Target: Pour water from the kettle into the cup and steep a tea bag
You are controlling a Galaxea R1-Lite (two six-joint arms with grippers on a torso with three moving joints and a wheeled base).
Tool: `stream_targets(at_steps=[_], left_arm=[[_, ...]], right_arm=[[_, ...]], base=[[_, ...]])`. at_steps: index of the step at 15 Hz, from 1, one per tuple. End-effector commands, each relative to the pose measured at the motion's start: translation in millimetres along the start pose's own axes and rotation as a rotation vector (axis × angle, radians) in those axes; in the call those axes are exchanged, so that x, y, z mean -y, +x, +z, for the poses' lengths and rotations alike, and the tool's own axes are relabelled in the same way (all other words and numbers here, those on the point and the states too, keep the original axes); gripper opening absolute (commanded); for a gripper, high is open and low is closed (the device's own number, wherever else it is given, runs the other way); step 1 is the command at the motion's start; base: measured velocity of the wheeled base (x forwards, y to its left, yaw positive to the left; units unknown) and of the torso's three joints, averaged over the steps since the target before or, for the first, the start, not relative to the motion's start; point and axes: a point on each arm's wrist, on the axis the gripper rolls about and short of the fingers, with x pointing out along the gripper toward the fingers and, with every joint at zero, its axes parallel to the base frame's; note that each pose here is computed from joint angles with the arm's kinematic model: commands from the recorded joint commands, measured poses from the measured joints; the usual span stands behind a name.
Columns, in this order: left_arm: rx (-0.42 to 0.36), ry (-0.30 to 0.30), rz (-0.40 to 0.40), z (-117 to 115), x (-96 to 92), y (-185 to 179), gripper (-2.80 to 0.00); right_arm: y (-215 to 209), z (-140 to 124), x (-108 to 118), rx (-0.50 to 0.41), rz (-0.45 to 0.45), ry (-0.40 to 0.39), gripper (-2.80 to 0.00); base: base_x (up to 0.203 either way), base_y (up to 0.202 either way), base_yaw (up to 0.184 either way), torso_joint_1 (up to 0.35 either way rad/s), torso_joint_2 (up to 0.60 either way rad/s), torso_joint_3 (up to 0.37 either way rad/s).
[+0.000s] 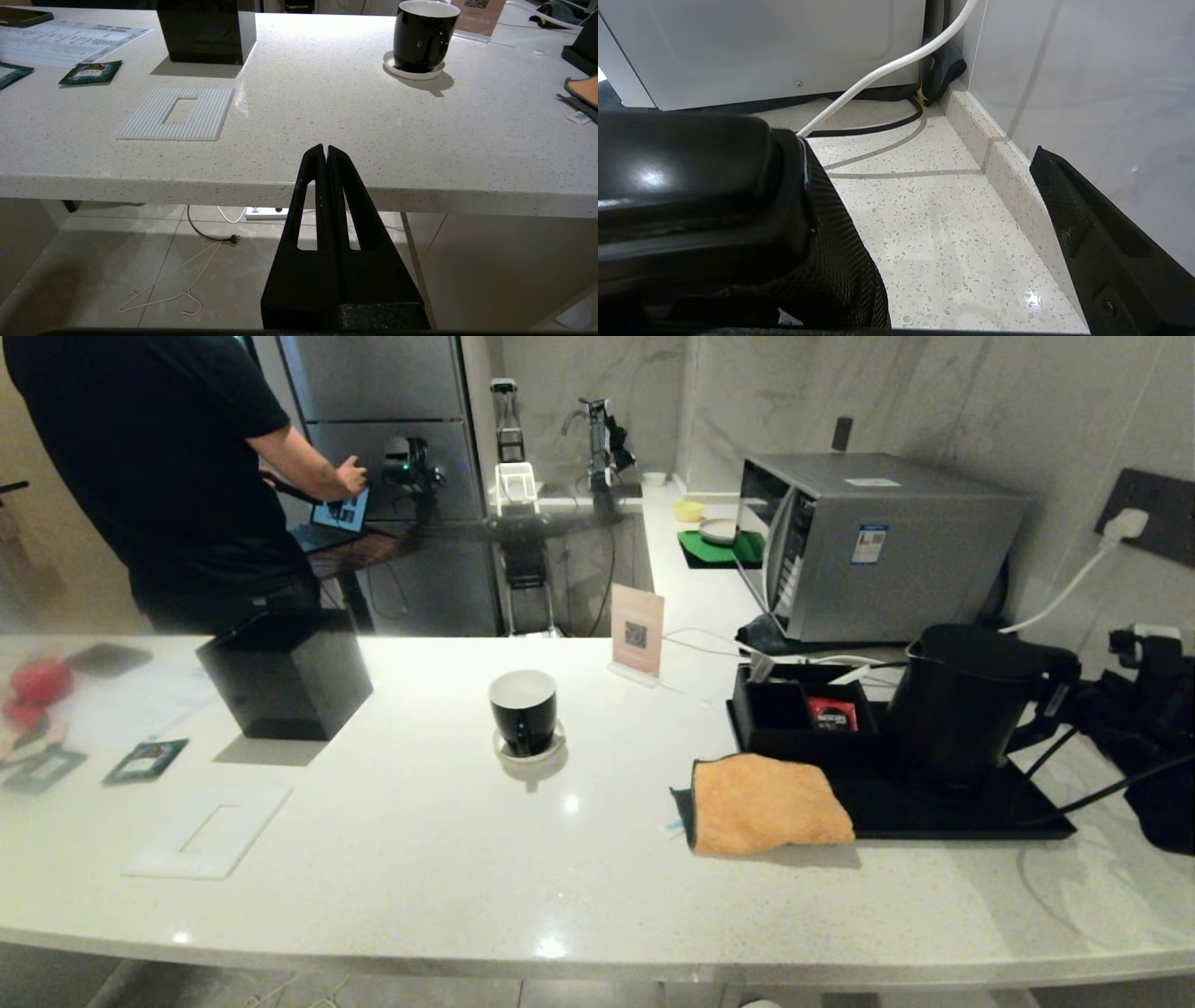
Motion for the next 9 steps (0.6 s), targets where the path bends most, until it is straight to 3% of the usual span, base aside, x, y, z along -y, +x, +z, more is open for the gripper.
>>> stream_targets(at_steps=[1, 4, 5, 9], left_arm=[[-0.001, 0.0, 0.0, 0.1, 0.0, 0.1, -2.8], [-0.001, 0.0, 0.0, 0.1, 0.0, 0.1, -2.8], [-0.001, 0.0, 0.0, 0.1, 0.0, 0.1, -2.8], [-0.001, 0.0, 0.0, 0.1, 0.0, 0.1, -2.8]], right_arm=[[-0.9, 5.0, -0.1, 0.018, 0.002, -0.002, 0.0], [-1.4, 5.8, -0.1, 0.019, 0.001, -0.003, 0.0], [-1.4, 6.0, -0.6, 0.02, 0.002, -0.005, -2.8], [-2.4, 8.8, -0.1, 0.032, 0.001, -0.008, -2.8]], base=[[0.0, 0.0, 0.0, 0.0, 0.0, 0.0], [0.0, 0.0, 0.0, 0.0, 0.0, 0.0], [0.0, 0.0, 0.0, 0.0, 0.0, 0.0], [0.0, 0.0, 0.0, 0.0, 0.0, 0.0]])
